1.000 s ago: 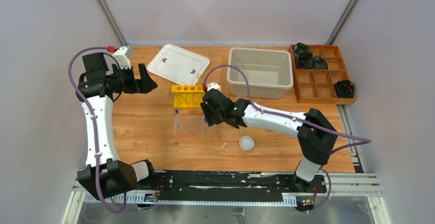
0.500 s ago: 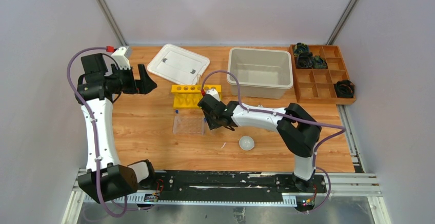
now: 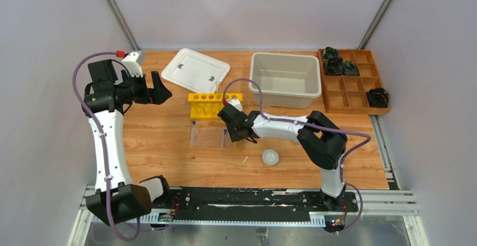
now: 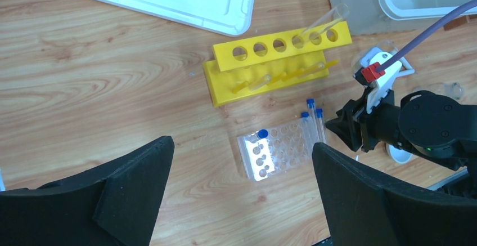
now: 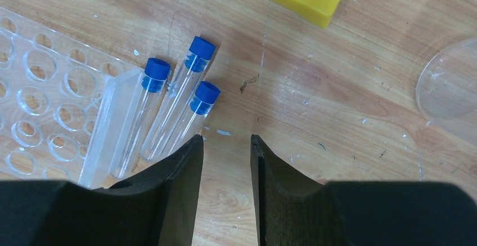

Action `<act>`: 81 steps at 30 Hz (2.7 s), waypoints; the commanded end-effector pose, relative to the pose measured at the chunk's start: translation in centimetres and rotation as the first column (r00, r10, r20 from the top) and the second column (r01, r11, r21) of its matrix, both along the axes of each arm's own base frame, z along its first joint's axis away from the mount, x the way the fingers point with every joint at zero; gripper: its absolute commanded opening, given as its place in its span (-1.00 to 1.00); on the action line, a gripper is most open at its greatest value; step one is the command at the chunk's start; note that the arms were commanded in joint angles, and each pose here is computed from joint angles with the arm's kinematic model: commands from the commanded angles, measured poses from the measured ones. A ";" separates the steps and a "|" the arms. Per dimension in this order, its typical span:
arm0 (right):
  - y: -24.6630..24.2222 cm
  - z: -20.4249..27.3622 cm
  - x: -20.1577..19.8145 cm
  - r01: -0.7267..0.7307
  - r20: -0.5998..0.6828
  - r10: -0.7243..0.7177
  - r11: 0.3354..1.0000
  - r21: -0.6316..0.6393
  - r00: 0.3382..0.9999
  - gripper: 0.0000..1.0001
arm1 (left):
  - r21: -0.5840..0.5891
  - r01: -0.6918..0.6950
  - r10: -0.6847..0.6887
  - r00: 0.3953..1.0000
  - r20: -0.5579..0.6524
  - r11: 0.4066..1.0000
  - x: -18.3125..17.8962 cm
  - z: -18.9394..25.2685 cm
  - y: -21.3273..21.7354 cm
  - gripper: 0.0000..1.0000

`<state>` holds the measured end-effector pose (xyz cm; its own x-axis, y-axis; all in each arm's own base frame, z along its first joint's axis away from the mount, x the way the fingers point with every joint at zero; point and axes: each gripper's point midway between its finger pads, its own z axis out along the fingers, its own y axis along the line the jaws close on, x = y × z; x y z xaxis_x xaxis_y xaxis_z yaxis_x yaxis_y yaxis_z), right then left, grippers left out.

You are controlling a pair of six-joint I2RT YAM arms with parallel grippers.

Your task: Organize the chemistry lab equipment

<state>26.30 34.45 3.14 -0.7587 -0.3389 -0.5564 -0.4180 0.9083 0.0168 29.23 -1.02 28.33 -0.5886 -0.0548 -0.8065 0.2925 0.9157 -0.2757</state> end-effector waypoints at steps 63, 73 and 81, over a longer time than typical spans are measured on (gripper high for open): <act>-0.9 -1.5 1.2 0.086 -0.062 -0.086 0.996 -0.006 0.994 -0.53 | -0.009 0.031 -0.031 0.999 0.039 0.999 -0.2 0.9 -0.5 1.00; -1.2 5.2 1.2 0.076 0.016 -0.078 0.990 0.120 0.997 -1.00 | -0.043 0.057 -0.055 0.997 0.048 0.997 -0.5 1.3 -1.3 1.00; 3.2 17.5 1.2 -0.078 0.189 -0.002 0.906 0.415 0.982 -1.00 | -0.090 0.112 -0.103 0.990 0.098 0.990 -1.1 2.4 -2.7 1.00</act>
<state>27.07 34.96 13.99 -0.7129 -0.1463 -0.6859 -0.4026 0.8861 0.2294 28.51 -2.59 28.52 -0.5840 -0.0679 -0.8089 0.3534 0.8758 -0.3287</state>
